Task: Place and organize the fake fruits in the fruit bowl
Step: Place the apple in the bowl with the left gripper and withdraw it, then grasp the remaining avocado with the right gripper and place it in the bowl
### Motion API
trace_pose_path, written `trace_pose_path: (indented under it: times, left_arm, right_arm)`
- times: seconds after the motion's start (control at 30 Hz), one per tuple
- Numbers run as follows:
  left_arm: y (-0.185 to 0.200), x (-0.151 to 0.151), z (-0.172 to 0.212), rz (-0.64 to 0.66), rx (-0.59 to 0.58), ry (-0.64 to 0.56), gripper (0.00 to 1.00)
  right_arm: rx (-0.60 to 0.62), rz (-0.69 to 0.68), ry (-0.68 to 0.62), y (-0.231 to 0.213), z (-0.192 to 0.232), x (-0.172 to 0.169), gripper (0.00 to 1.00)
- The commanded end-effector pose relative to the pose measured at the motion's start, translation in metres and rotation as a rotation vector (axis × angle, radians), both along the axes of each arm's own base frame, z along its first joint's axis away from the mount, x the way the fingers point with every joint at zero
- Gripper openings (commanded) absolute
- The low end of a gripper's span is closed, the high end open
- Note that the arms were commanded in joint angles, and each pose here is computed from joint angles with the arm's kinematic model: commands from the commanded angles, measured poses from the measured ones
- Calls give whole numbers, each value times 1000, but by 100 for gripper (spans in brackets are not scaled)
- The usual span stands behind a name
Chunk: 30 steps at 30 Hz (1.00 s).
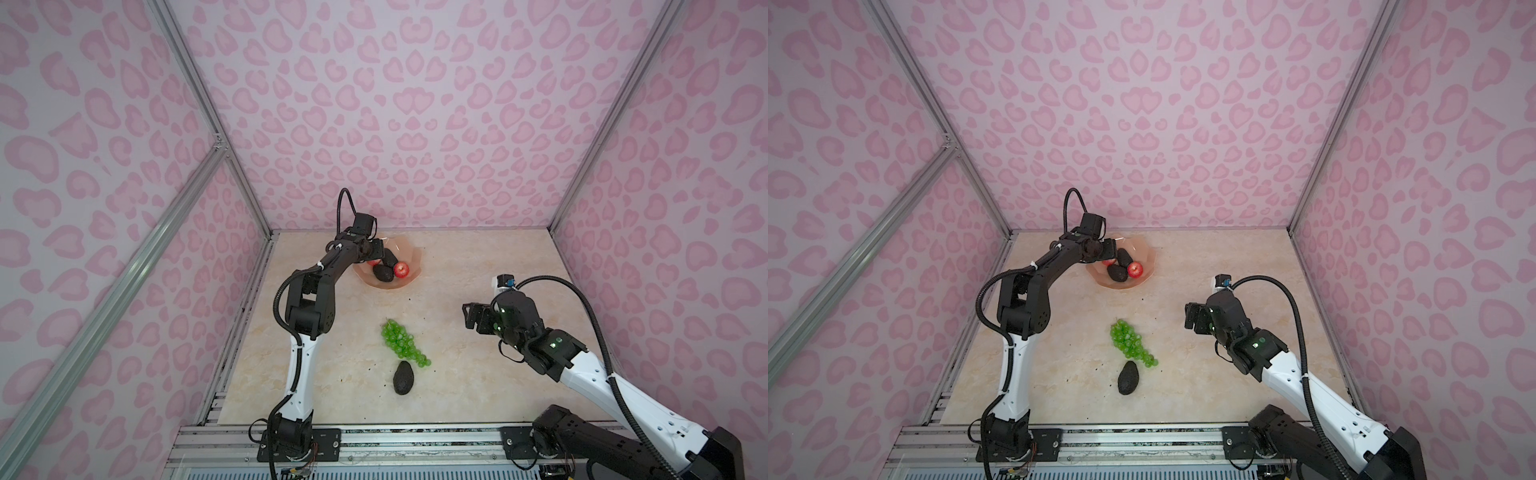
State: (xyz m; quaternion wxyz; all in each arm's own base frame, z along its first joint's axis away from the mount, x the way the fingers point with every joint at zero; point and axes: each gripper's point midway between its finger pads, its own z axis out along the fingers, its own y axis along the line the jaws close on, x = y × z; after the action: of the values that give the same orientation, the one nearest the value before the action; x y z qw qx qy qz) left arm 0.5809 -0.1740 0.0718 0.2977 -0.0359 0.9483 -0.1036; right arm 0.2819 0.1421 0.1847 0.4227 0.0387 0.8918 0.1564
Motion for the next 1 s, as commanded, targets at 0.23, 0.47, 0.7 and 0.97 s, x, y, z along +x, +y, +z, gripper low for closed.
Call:
trace_pose_path:
  times: [0.23,0.47,0.7,0.97]
  left_arm:
    - [23,-65,215,74,-205,-466,73]
    - [55,-164,282,81,-268,-685,80]
    - [59,-189,305,46,-272,-716,82]
    - [82,-231,306,94,-253,-778,83]
  right_arm:
    - [-70,93,82,62,-28,-27,90]
    - [-106,245,229,153,-74,-74,89]
    - [-64,267,273,180,-89,-83,87]
    - [-62,267,368,190,-114,-102,87]
